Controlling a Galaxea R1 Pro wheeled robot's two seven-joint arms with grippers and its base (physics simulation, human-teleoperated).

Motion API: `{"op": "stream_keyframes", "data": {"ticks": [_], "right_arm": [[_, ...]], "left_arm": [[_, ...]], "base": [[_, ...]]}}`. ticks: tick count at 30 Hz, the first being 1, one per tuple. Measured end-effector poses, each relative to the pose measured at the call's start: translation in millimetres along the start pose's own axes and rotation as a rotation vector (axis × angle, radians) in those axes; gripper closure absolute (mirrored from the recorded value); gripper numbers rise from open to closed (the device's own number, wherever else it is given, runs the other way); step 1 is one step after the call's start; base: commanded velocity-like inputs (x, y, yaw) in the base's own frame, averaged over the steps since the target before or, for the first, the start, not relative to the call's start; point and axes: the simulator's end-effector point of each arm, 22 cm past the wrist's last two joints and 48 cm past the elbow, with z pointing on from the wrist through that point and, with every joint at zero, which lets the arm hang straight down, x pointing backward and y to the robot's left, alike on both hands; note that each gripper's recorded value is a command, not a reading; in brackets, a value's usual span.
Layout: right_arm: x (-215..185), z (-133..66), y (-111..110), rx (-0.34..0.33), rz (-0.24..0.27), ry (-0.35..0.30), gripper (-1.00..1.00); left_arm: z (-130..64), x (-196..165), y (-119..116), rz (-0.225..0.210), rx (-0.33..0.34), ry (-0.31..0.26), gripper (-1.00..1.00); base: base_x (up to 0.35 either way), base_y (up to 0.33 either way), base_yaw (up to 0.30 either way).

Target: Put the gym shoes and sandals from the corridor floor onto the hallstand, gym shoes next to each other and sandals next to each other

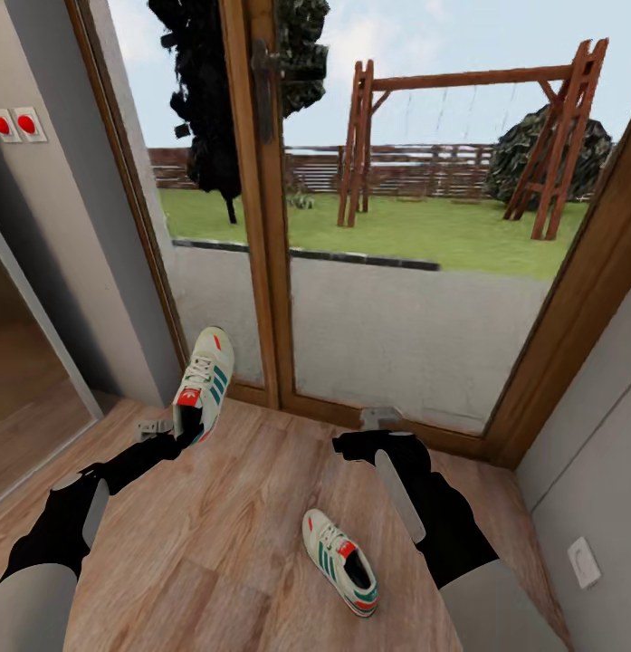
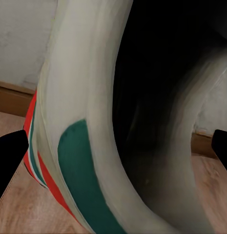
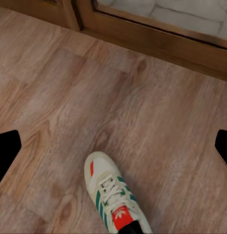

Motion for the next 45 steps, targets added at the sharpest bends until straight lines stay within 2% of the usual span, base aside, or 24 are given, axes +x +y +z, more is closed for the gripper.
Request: {"op": "stream_keyframes", "data": {"ticks": [7,28,30,33,34,37,41,42,45], "right_arm": [[0.1,0.2,0.2,-0.001,0.0,0.0,-1.0],[1.6,1.0,-0.1,0.0,-0.001,0.004,-1.0],[-1.3,1.9,-0.2,0.0,0.004,-0.013,-1.0],[-17.1,4.6,-1.7,0.003,0.028,-0.1,-1.0],[-19.0,12.6,-5.8,0.013,0.047,-0.148,-1.0],[10.5,43.4,-23.0,0.057,0.087,-0.194,-1.0],[55.0,67.0,-42.8,0.109,0.109,-0.204,-1.0],[75.1,73.8,-51.5,0.132,0.114,-0.209,-1.0],[115.3,82.0,-63.7,0.165,0.106,-0.171,-1.0]], "left_arm": [[0.1,0.1,0.3,-0.001,0.0,0.0,1.0],[0.2,0.8,0.4,0.003,-0.001,0.004,1.0],[0.4,1.3,0.1,0.008,0.0,0.007,1.0],[0.3,1.5,0.2,0.012,0.0,0.01,1.0],[0.6,2.2,-0.2,0.015,0.001,0.014,1.0],[1.9,7.1,-1.8,0.029,0.004,0.036,1.0],[5.4,15.4,-8.3,0.045,0.016,0.073,1.0],[9.6,22.1,-16.8,0.06,0.035,0.1,1.0],[16.8,33.1,-34.0,0.092,0.074,0.146,1.0]], "base": [[0.122,-0.085,0.116],[0.006,-0.053,0.005],[0.0,0.0,0.0],[0.0,0.0,0.0],[0.0,0.0,0.0],[0.0,0.0,0.0],[0.0,0.0,0.0],[0.0,0.0,0.0],[0.0,0.0,0.0]]}}
